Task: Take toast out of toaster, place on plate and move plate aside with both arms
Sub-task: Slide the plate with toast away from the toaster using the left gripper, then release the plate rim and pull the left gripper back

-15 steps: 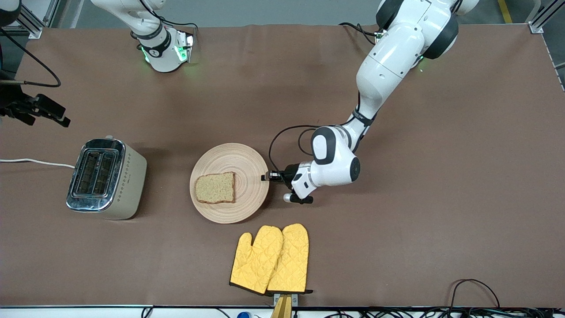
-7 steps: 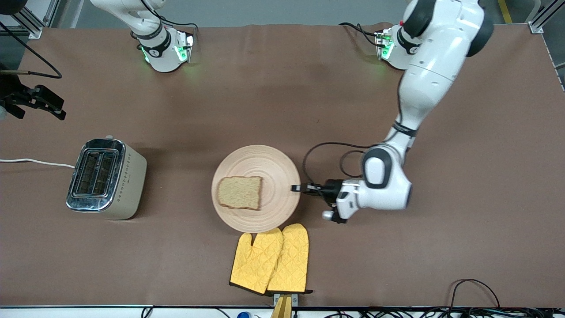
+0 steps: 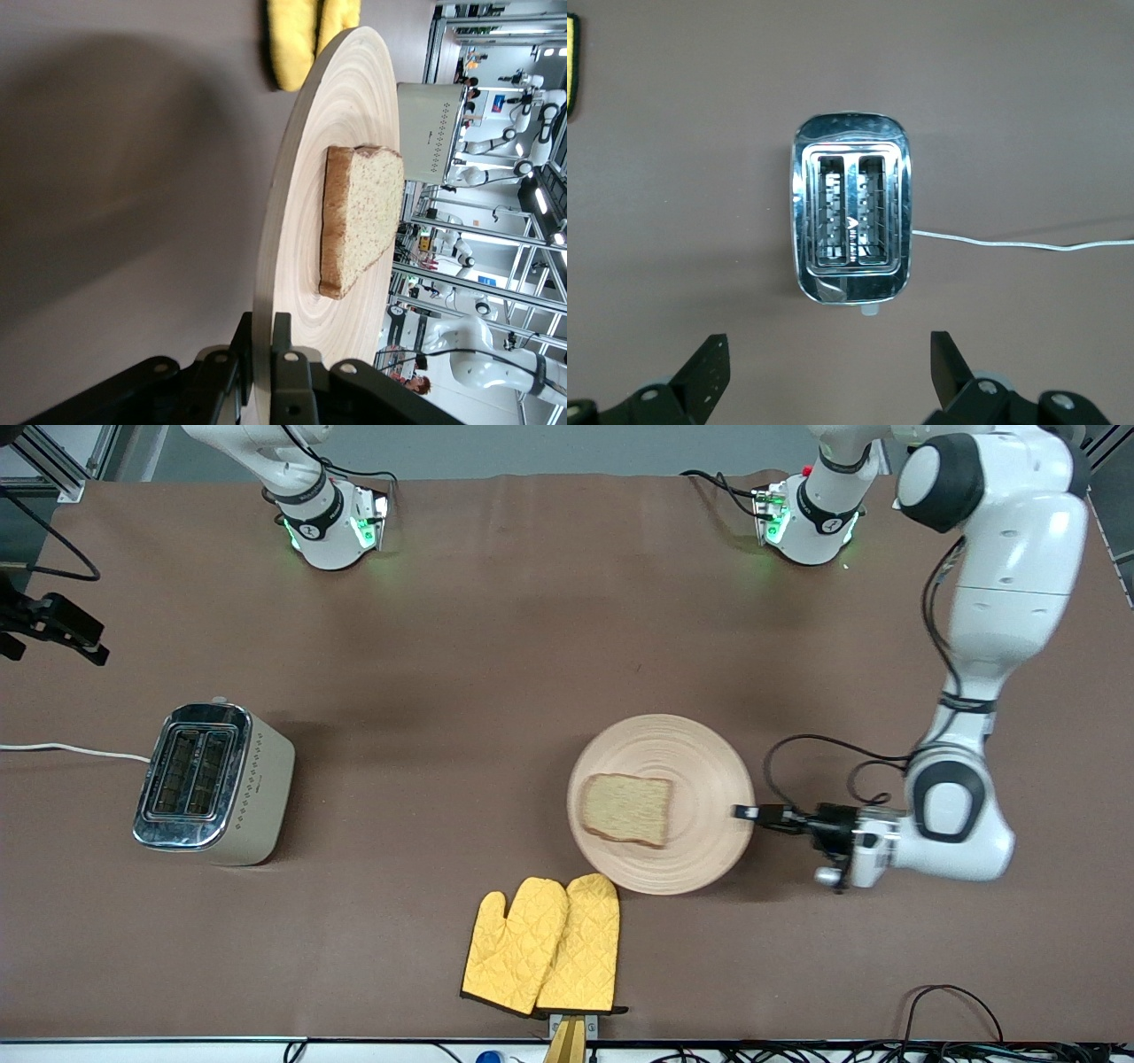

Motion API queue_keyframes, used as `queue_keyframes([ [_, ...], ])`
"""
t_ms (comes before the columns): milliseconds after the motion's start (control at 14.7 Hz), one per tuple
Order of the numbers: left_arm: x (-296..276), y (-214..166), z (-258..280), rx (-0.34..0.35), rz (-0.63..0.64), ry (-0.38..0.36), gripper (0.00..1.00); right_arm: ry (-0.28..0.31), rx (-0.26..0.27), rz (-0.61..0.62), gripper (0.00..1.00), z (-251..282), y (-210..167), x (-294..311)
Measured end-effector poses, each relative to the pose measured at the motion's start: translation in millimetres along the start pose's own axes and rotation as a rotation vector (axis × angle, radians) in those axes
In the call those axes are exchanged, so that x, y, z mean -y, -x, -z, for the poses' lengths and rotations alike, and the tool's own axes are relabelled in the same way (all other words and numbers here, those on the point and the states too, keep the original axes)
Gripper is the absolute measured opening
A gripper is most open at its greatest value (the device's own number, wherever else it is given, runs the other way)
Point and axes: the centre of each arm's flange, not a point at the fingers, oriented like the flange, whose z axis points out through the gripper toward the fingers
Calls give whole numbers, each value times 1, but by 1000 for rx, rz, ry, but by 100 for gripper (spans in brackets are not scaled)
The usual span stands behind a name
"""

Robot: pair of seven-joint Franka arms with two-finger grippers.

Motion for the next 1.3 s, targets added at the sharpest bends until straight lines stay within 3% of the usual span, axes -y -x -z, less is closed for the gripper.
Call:
queue_keyframes([
  [205,51,34,84,-39,-19,-34,11,-1,-9,-11,100,3,-3,-6],
  [409,86,60,127,-64,-60,-72,11,-7,-19,12,100,7,-6,-6],
  [614,107,75,145,-70,-87,-96,11,-15,-29,23,100,13,-16,-6],
  [955,151,89,135,-70,-80,-58,10,-17,-16,29,100,17,-31,-5],
  [1091,155,89,131,-66,-77,-51,23,-18,-15,32,100,17,-32,-4],
  [1295,149,89,148,-79,-86,-84,55,-18,-8,34,100,17,-31,-4],
])
